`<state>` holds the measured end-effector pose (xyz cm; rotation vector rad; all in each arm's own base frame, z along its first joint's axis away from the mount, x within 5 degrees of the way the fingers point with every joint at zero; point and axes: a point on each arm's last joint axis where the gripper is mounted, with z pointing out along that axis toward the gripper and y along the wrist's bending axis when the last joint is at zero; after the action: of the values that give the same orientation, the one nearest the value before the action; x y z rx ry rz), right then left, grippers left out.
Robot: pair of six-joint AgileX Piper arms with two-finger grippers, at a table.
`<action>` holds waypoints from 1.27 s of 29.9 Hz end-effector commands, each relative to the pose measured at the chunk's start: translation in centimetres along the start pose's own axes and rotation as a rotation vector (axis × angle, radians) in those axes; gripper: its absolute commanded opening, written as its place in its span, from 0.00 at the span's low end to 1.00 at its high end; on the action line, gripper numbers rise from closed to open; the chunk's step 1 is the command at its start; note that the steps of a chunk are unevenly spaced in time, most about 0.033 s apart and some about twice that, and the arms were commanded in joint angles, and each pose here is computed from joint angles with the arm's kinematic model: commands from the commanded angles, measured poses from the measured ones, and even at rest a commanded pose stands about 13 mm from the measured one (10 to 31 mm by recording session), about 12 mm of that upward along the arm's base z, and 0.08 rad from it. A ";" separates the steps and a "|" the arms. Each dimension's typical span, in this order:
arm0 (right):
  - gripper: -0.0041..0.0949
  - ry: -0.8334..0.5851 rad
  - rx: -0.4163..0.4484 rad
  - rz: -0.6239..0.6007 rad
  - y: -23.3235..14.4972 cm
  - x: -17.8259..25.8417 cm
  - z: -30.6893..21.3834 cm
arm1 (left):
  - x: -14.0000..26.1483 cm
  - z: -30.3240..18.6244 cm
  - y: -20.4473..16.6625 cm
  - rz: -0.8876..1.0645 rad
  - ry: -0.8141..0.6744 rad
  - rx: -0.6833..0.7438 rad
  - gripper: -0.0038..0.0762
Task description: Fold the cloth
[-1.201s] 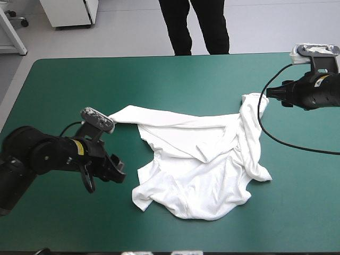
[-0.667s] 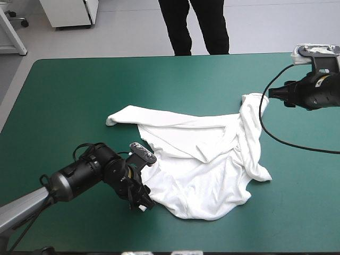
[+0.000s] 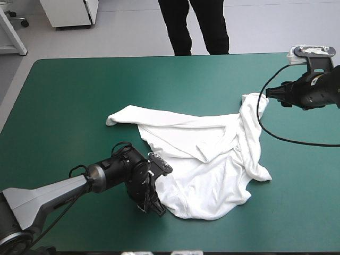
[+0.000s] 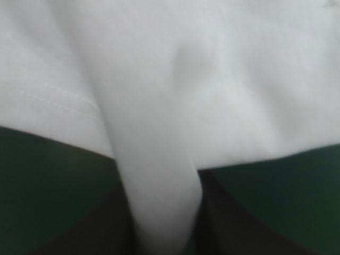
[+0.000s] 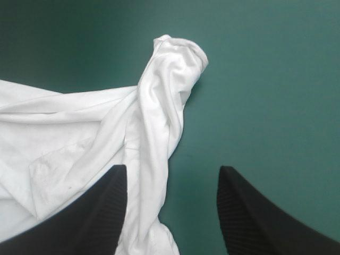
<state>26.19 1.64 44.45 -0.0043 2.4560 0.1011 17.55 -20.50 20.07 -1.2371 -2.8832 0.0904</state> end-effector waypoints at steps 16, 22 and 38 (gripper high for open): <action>0.67 0.312 -0.068 -0.037 1.3 8.2 9.4 | -0.8 1.0 -0.7 -0.018 -0.055 0.039 0.04; 0.67 0.302 -0.046 -0.019 2.8 10.8 12.0 | -0.7 1.0 -0.7 -0.020 -0.051 0.042 0.04; 0.54 0.526 -0.007 -0.016 2.6 14.1 18.9 | -0.8 1.0 -0.7 -0.022 -0.053 0.044 0.04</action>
<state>26.74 5.83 21.08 -0.0483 2.9964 0.1116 17.40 -20.82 20.06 -1.2142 -2.8853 0.1320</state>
